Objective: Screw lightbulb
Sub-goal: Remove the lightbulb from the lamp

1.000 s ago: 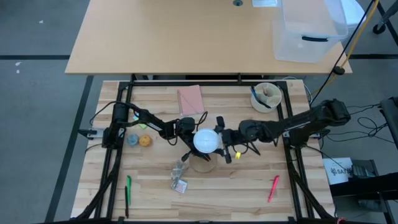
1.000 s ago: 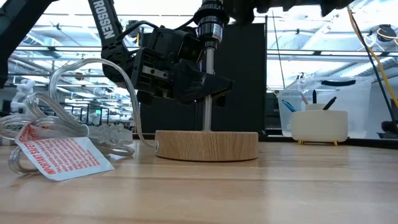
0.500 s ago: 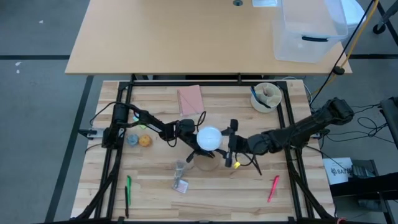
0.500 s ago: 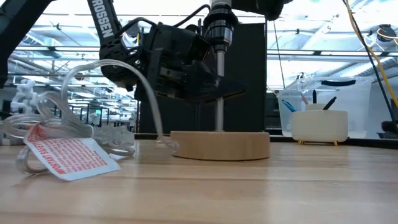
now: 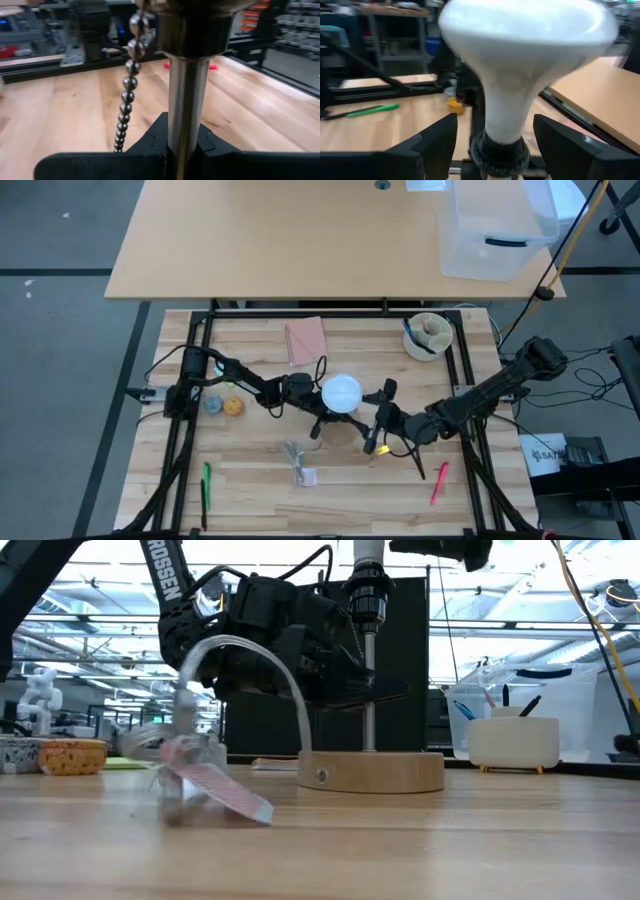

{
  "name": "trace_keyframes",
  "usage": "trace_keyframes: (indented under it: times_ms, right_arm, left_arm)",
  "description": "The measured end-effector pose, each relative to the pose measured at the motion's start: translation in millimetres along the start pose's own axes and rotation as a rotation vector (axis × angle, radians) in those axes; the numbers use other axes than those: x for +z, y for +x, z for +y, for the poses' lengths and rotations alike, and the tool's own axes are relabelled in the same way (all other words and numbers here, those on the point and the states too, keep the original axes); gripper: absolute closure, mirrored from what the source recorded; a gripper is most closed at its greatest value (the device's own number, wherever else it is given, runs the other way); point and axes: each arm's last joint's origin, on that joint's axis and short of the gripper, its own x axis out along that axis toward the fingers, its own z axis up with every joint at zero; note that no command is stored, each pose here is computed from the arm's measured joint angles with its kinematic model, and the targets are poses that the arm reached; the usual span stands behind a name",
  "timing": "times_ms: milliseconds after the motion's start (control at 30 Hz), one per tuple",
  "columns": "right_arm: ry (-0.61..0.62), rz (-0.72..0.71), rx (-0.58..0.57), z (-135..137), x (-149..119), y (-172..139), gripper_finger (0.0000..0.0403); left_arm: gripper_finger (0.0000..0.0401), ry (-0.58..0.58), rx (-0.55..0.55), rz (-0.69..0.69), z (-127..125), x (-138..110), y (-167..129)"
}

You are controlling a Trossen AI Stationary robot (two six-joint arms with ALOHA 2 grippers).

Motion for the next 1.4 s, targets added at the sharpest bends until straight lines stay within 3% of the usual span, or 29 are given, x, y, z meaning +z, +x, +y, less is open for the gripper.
trace_keyframes:
  times_ms: [267,567,833,1133,1400]
  right_arm:
    - [0.000,-0.024,-0.290,19.9,-26.2,-8.7,0.0147]
    - [0.046,-0.108,-0.419,51.4,-60.3,-37.0,0.0147]
    - [0.121,-0.137,-0.479,54.2,-82.6,-20.2,0.0147]
    - [0.066,-0.120,-0.541,43.2,-72.6,-4.7,0.0147]
    - [0.008,-0.068,-0.432,28.4,-52.2,22.5,0.0147]
  left_arm:
    - [0.0378,-0.007,0.099,0.005,2.4,0.6,0.2]
    - [0.0378,0.001,0.113,0.007,2.1,0.8,0.3]
    - [0.0378,0.007,0.175,0.009,4.8,1.3,-0.4]
    - [0.0378,0.015,0.235,0.013,7.6,1.8,-1.2]
    - [0.0378,0.005,0.234,0.014,8.3,1.5,-1.5]
